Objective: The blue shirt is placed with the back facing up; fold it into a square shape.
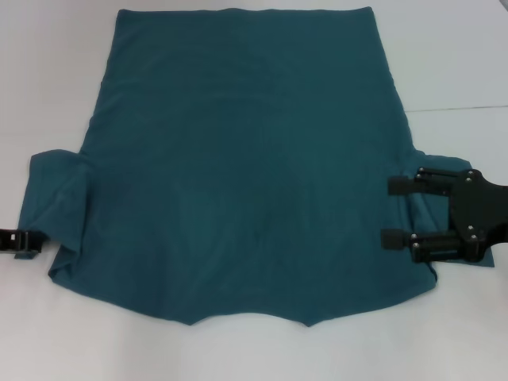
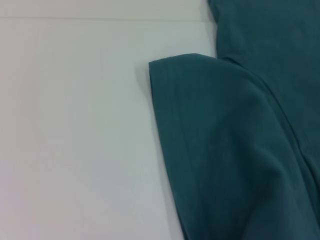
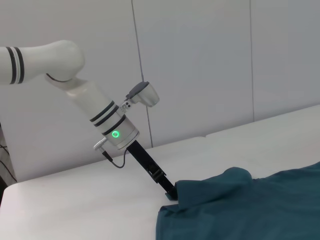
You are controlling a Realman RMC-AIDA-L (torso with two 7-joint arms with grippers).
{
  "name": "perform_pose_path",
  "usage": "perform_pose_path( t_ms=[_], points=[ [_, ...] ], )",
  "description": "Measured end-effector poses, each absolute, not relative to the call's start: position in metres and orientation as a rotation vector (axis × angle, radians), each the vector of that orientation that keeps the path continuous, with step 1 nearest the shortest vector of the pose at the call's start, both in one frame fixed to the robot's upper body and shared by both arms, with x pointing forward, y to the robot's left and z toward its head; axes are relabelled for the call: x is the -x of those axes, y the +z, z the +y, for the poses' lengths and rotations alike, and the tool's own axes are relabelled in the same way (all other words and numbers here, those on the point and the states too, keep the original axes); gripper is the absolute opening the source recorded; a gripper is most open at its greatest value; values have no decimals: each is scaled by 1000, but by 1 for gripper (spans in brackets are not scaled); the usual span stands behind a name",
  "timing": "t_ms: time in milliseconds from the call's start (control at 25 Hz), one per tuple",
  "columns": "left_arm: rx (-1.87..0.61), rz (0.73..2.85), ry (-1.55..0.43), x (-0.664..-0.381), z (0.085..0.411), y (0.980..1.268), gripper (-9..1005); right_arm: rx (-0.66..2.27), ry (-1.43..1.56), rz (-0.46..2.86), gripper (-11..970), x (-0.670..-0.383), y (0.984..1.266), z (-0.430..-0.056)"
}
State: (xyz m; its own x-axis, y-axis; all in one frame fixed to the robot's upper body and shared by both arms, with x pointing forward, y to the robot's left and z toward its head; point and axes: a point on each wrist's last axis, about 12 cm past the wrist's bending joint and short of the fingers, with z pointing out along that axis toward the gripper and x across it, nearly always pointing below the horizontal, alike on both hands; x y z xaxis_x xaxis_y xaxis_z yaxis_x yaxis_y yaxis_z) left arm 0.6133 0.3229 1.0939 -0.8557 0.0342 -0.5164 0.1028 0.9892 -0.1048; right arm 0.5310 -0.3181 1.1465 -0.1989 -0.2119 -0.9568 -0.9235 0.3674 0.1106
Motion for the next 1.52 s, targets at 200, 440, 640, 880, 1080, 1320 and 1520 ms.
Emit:
perform_pose_path(
  t_ms=[200,440,640,880,1080,1320,1520],
  points=[
    [-92,2589,-167,-613,323,1092,416,1020,921,1656,915,-531,1146,-318],
    [-87,2585,-164,-614,323,1091,188,1017,928,1650,915,-531,1147,-317],
    [-86,2577,-162,-615,323,1094,24,1016,929,1648,914,-531,1148,-317],
    [-98,2533,-142,-620,326,1109,13,1005,929,1633,914,-531,1149,-317],
    [-183,2487,-123,-623,317,1129,31,992,926,1616,915,-530,1150,-318],
    [-353,2413,-104,-625,288,1153,53,984,926,1611,914,-530,1149,-319],
    [-545,2395,-73,-626,255,1152,70,978,933,1608,914,-529,1148,-318]
  ],
)
